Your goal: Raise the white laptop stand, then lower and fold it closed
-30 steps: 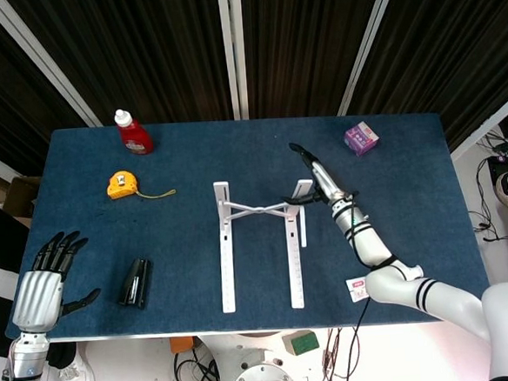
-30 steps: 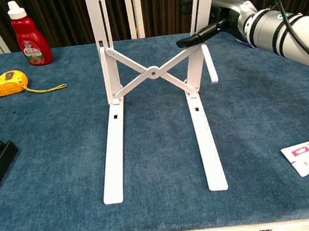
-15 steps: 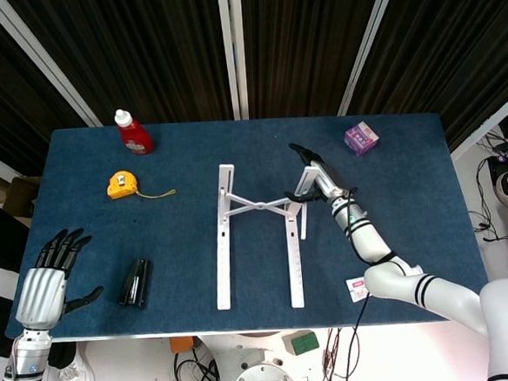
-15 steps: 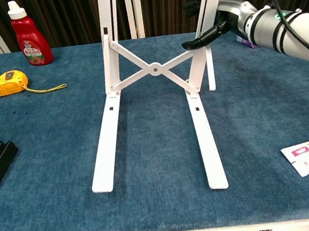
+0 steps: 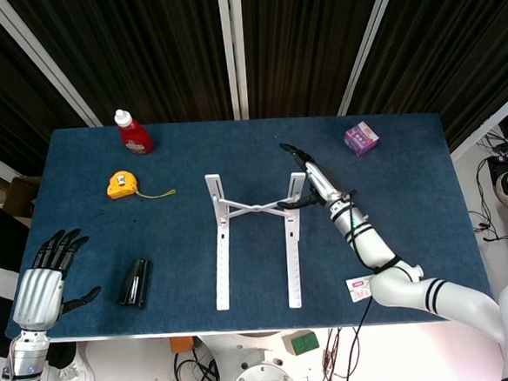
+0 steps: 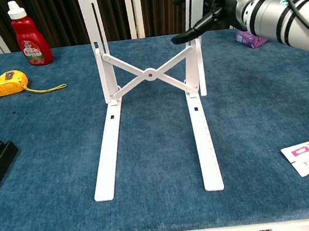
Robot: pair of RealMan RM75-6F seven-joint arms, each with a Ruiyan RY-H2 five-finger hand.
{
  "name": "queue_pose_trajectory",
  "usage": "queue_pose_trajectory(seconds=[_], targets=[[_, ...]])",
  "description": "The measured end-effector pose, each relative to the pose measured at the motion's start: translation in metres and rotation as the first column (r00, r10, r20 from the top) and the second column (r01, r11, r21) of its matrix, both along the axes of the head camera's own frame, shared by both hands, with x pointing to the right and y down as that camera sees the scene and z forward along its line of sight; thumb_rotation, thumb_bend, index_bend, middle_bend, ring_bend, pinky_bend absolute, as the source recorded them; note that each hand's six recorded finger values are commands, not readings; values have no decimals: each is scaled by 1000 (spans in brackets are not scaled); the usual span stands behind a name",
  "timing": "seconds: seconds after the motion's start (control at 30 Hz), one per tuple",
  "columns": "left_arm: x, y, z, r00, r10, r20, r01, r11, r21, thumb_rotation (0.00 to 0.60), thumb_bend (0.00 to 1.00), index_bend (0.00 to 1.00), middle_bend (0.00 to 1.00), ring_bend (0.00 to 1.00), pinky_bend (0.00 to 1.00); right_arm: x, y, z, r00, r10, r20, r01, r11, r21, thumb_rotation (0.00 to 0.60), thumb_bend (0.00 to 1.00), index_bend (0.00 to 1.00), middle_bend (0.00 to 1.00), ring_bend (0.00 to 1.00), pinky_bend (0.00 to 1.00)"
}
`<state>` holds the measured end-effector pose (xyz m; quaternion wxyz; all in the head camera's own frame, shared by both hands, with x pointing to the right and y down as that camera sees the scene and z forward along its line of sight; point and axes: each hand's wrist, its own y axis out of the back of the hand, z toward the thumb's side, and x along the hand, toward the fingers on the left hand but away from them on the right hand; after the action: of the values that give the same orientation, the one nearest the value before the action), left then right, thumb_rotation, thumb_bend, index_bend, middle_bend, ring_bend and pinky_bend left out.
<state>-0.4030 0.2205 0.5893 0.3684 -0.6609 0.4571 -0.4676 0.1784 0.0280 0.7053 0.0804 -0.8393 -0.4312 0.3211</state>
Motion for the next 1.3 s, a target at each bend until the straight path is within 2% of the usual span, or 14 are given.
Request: queue_pose_trajectory(seconds=[0.1,0.2,0.4,0.73,1.03,1.3], targets=[[1,0,0,1000,3,-2,-3,1000,1,600,69,173,106,45,151,7,4,-5,1000,-4,-4,4,1000,-9,600,0,0,60,0,0],[3,0,1,1000,6,-5,-6,1000,0,600,69,173,106,44,151,11,9,1,1000,-9,-28,8,1000,-30,600,0,0,60,0,0],[2,2,1,1000,2,-4,-2,1000,-4,600,69,173,106,44,152,9,15,21,998,-12,-63,8,998,-69,600,0,0,60,0,0],[-1,4,3,1000,-11,-4,11,1000,-10,600,69,173,107,44,151,3,14,56,991,-10,-137,-3,995,-99,600,0,0,60,0,0],[-3,5,5,1000,-16,-7,16,1000,-13,600,69,173,107,45,151,-5,13,81,982,-12,-188,-10,993,-114,600,0,0,61,0,0],[-2,4,7,1000,-1,-8,1,1000,-18,600,69,173,107,45,151,-7,13,85,977,-15,-212,-6,995,-100,600,0,0,60,0,0]])
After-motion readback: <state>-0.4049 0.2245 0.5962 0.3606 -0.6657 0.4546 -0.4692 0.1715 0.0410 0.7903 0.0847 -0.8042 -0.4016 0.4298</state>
